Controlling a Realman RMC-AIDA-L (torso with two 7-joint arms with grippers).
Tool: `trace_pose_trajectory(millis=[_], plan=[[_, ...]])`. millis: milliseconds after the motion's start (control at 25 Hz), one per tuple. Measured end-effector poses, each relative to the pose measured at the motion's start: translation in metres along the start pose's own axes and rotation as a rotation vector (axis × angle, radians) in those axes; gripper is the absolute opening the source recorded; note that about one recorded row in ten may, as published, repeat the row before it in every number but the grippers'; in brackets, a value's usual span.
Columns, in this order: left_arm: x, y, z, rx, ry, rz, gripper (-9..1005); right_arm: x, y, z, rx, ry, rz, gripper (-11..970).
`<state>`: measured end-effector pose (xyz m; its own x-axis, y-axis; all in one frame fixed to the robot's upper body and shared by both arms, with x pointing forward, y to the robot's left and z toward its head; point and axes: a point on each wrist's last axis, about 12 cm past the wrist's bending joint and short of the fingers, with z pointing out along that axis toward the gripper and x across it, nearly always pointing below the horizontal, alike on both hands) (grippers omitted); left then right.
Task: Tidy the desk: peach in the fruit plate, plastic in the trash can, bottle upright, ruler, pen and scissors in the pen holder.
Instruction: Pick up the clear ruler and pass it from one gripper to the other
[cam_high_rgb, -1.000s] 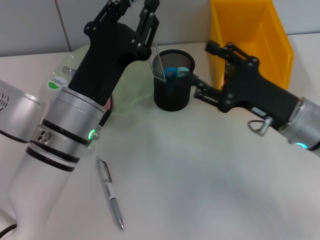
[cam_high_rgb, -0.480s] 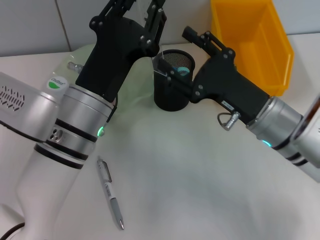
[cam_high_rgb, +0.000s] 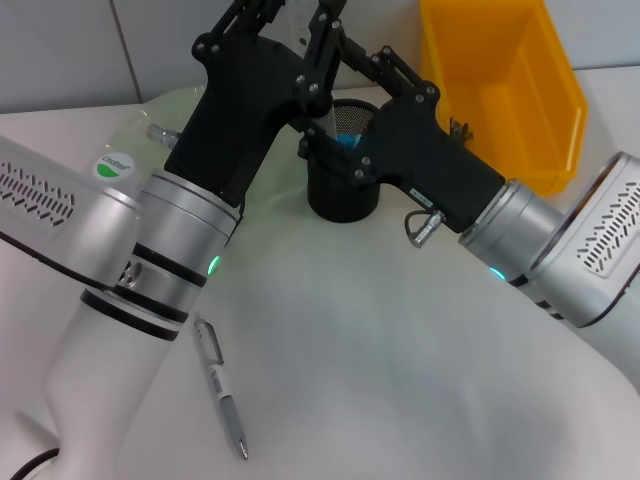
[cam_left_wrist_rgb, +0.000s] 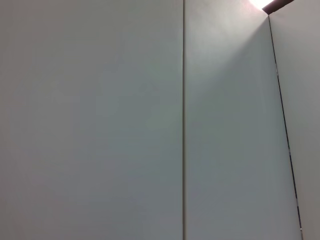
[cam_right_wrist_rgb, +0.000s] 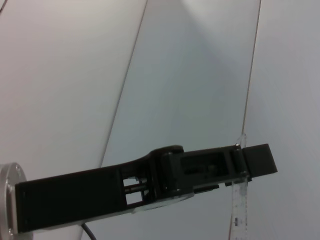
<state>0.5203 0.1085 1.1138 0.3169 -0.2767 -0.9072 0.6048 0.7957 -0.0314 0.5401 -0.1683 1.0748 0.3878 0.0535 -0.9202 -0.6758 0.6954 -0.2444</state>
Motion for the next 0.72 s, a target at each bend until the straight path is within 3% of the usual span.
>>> trace_pose_trajectory(millis=[520, 720], plan=[[0.0005, -0.0025, -0.0011, 0.012, 0.003, -0.004, 403, -0.0010, 0.0001, 0.0025, 0.001, -0.007, 0.000, 773], [0.0003, -0.0053, -0.0016, 0.020, 0.002, -0.006, 402, -0.0018, 0.0001, 0.0027, 0.000, -0.013, 0.000, 590]])
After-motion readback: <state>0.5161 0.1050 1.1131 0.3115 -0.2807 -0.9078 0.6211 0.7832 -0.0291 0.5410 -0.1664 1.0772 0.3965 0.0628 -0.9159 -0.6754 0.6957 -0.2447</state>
